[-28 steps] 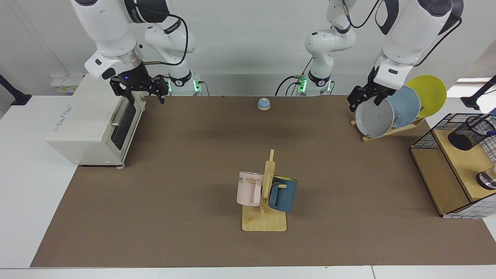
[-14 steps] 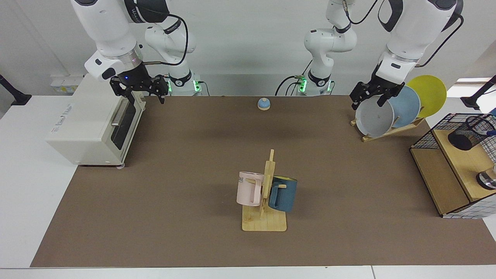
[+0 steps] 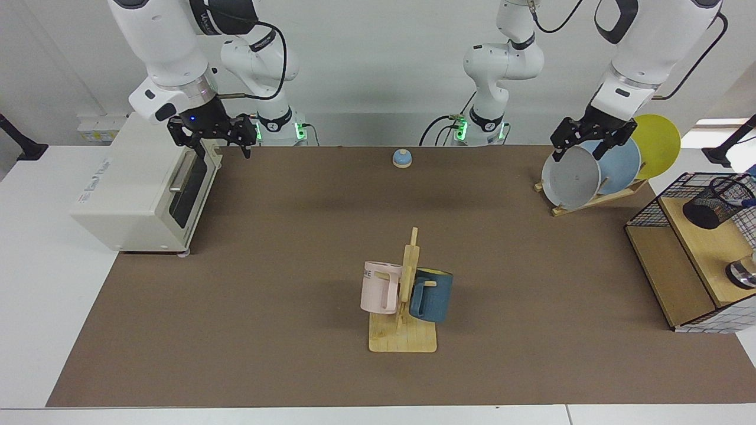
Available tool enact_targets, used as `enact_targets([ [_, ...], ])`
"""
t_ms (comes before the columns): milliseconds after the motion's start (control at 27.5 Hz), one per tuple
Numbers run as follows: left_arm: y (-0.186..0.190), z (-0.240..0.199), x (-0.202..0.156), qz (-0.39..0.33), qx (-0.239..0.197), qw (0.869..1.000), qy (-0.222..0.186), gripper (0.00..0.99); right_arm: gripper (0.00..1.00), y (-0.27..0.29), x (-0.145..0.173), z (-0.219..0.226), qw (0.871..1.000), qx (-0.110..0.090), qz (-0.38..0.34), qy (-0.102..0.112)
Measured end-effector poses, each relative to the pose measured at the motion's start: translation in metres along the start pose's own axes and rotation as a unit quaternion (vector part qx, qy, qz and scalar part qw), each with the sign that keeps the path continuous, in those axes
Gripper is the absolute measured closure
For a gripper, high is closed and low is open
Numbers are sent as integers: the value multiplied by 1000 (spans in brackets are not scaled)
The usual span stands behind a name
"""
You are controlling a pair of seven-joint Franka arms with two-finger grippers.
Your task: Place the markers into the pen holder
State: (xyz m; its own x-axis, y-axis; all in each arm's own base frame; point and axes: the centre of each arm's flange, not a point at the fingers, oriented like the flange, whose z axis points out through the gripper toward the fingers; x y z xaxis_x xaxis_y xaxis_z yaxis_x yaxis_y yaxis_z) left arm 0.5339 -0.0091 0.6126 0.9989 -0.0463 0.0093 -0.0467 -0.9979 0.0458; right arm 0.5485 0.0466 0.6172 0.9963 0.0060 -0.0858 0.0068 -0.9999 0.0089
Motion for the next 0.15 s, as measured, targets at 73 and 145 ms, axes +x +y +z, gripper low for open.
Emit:
enact_targets([
  [73,1,0,0,2,0,1000,0,0,0,0,0,0,1000,0,0,0],
  [145,3,0,0,4,0,1000,0,0,0,0,0,0,1000,0,0,0],
])
